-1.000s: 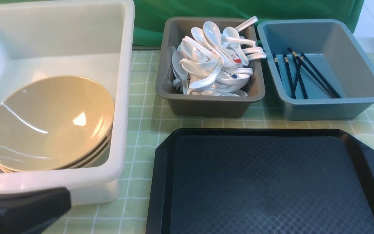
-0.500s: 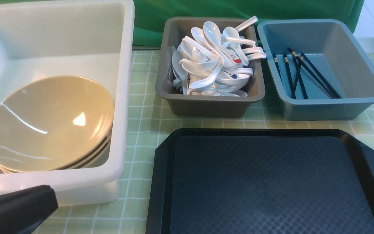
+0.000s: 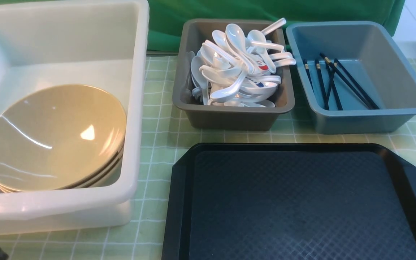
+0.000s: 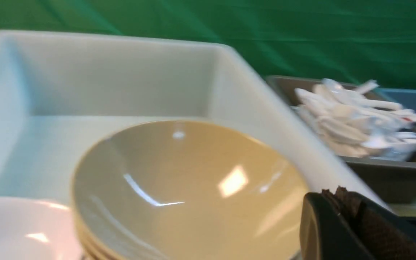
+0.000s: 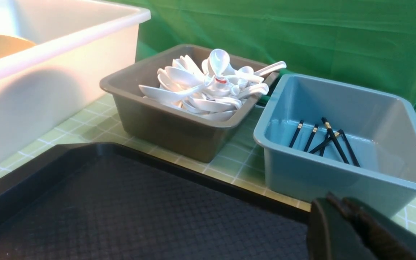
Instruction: On green table put chopsticks spoon bowls plates into blue grey white boxes.
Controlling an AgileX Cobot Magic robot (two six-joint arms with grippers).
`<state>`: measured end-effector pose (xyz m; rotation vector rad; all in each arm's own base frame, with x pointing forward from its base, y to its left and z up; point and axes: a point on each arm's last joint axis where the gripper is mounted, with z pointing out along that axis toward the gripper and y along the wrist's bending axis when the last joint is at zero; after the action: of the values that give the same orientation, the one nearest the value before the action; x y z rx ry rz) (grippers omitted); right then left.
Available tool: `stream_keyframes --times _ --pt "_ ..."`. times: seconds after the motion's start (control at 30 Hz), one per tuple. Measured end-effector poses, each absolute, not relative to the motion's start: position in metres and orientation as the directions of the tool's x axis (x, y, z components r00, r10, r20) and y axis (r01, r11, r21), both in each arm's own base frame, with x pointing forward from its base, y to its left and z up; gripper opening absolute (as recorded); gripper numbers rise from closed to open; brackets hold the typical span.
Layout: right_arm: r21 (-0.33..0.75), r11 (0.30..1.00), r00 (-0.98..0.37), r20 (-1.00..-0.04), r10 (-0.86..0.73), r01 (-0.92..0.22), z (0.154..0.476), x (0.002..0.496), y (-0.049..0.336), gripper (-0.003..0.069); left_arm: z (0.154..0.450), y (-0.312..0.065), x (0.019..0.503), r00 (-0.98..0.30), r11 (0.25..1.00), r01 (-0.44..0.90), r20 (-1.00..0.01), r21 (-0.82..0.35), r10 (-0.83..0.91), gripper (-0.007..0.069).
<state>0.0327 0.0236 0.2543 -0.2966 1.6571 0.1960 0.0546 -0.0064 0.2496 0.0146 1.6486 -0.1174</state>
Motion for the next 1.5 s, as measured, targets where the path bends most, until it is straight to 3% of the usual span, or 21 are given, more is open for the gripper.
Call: stream_keyframes --times 0.2,0.23,0.4,1.5 --pt "-0.047 0.951 -0.089 -0.993 -0.078 -0.307 0.254 0.033 0.024 0.0034 0.208 -0.003 0.054 -0.091 0.995 0.038 -0.992 -0.095 -0.091 -0.0002" --pt "-0.047 0.951 -0.089 -0.993 -0.078 -0.307 0.254 0.033 0.024 0.0036 0.194 -0.002 0.055 -0.127 0.993 0.026 -0.986 -0.114 -0.109 -0.0002" --pt "-0.047 0.95 -0.09 -0.993 -0.078 -0.307 0.254 0.033 0.024 0.0039 0.178 -0.002 0.054 -0.229 0.99 0.003 -0.964 -0.143 -0.138 -0.0002" --pt "-0.047 0.949 -0.099 -0.992 -0.082 -0.312 0.253 0.033 0.024 0.0048 0.176 -0.002 0.054 -0.245 0.989 0.0 -0.959 -0.145 -0.141 -0.0002"
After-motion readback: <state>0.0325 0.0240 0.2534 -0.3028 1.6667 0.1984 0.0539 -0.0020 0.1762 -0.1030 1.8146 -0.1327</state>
